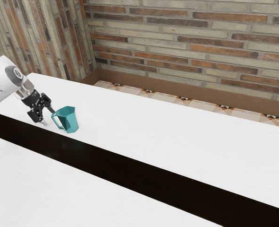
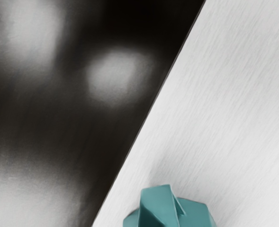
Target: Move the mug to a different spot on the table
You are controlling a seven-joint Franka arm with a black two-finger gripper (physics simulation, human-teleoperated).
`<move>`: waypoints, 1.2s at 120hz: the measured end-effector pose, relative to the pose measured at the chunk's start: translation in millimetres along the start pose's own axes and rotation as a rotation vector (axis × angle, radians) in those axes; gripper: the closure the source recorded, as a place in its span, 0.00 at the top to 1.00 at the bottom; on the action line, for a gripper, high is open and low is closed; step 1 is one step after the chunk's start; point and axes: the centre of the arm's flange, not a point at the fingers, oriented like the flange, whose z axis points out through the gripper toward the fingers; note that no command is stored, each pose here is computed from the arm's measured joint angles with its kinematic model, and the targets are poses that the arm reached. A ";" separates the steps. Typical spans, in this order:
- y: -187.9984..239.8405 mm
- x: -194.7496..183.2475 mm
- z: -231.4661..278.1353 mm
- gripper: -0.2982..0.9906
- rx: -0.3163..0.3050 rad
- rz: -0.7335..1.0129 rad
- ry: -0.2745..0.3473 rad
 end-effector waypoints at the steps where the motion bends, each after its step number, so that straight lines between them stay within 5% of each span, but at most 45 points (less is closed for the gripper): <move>1: 0.1 0.3 0.6 0.77 -0.001 0.000 -0.001; 144: 7.6 -16.7 40.4 0.77 -0.067 0.032 -0.071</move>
